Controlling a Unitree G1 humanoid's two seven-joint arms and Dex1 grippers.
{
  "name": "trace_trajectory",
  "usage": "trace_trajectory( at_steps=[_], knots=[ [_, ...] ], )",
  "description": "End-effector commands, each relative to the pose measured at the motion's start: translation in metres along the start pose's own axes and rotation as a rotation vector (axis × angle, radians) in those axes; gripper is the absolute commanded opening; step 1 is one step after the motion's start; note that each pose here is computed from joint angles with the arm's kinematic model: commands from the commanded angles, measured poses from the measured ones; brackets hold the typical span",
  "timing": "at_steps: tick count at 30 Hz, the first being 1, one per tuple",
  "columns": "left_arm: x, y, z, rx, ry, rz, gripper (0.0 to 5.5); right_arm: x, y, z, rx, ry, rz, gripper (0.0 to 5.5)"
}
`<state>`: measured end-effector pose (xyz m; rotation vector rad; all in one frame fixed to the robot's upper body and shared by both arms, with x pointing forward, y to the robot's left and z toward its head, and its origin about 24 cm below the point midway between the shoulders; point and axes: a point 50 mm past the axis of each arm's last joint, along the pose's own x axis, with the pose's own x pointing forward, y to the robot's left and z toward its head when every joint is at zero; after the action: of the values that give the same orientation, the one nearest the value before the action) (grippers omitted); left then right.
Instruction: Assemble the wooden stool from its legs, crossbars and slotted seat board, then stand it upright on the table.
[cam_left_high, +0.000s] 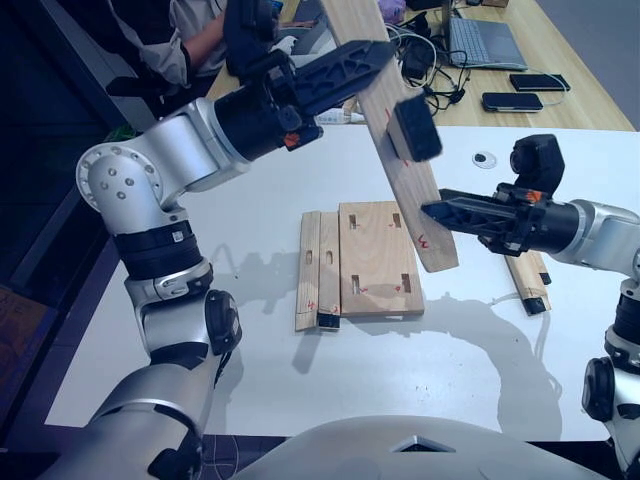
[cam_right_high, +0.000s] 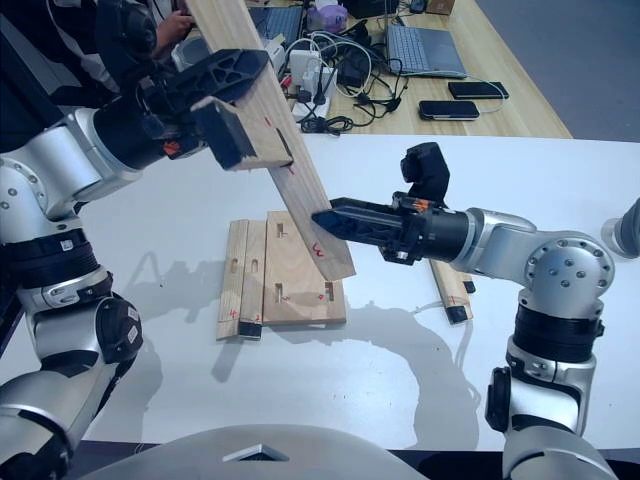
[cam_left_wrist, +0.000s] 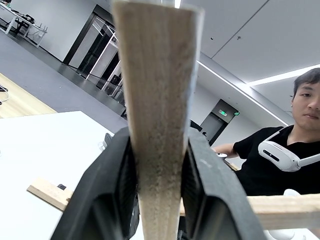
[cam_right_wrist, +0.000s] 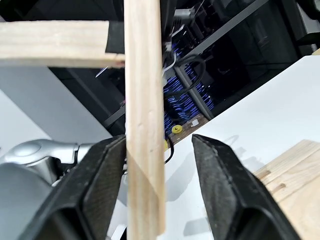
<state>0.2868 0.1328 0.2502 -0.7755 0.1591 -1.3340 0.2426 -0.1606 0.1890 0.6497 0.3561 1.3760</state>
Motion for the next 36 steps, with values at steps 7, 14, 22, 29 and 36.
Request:
trace_trajectory(
  at_steps=[7, 14, 22, 29, 36],
  knots=[
    [-0.021, 0.036, 0.002, 0.190, -0.167, 0.526, 1.03, -0.026, -0.032, -0.013, -0.064, 0.064, -0.360, 2.58],
    [-0.043, 0.051, -0.026, 0.422, -0.135, 1.133, 1.03, -0.019, -0.053, -0.066, -0.474, 0.619, -0.432, 2.58],
    [-0.022, 0.029, -0.028, 0.617, -0.085, 1.094, 1.03, -0.014, -0.069, -0.075, -0.759, 0.850, -0.282, 2.58],
    [-0.028, 0.020, -0.020, 0.636, -0.149, 1.148, 1.03, -0.012, -0.070, -0.085, -0.797, 0.938, -0.145, 2.58],
    [-0.025, 0.020, -0.011, 0.671, -0.158, 1.143, 1.03, -0.007, -0.069, -0.088, -0.849, 1.006, -0.027, 2.58]
  ],
)
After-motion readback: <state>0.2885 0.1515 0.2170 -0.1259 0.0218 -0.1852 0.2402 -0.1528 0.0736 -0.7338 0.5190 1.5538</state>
